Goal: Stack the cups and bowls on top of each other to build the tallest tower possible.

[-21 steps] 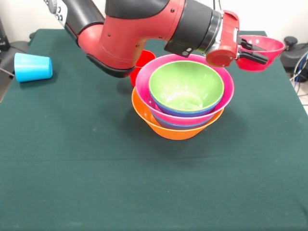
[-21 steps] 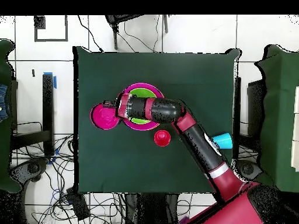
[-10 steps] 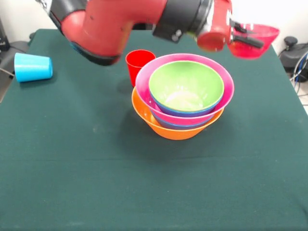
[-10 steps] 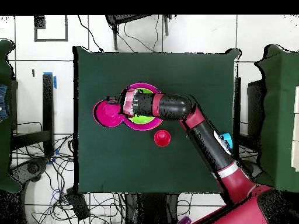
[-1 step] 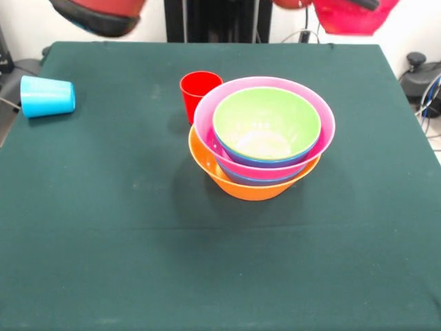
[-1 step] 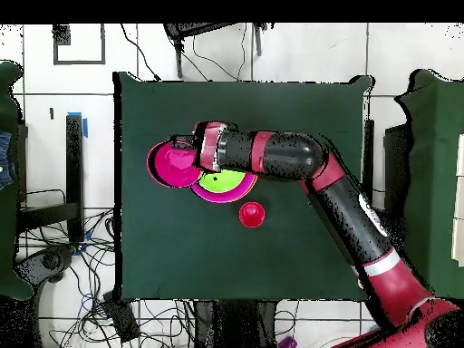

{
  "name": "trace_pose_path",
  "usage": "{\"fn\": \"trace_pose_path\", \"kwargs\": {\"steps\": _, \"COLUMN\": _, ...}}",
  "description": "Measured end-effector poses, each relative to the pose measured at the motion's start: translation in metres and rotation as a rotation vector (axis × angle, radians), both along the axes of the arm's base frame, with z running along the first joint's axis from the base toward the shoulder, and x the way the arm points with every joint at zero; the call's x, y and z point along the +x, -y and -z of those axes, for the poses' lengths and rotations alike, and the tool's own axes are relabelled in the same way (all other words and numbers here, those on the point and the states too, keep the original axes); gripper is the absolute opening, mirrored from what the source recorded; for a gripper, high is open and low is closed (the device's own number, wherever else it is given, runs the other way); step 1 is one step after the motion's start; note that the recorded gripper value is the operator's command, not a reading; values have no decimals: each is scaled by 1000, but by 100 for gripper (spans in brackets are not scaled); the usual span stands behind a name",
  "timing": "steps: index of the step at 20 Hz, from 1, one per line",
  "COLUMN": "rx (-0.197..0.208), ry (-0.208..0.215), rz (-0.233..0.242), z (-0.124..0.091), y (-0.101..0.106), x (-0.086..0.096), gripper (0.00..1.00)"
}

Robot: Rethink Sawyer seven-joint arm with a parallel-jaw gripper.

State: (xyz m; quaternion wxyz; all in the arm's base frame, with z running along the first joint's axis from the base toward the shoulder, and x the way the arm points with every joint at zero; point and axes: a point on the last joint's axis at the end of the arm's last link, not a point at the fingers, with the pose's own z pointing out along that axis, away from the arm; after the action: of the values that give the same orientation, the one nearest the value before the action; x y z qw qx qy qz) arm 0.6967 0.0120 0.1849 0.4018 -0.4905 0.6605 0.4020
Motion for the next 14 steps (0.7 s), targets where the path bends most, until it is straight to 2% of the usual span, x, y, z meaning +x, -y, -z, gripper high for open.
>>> {"fn": "trace_pose_path", "kwargs": {"steps": 4, "rx": 3, "ry": -1, "rz": 3, "z": -14, "y": 9, "x": 5, "gripper": 0}}
{"fn": "trace_pose_path", "kwargs": {"steps": 9, "rx": 15, "ry": -15, "rz": 2, "z": -14, "y": 13, "x": 8, "gripper": 0}}
{"fn": "trace_pose_path", "kwargs": {"steps": 14, "rx": 39, "ry": -35, "rz": 22, "z": -6, "y": 23, "x": 20, "gripper": 0}}
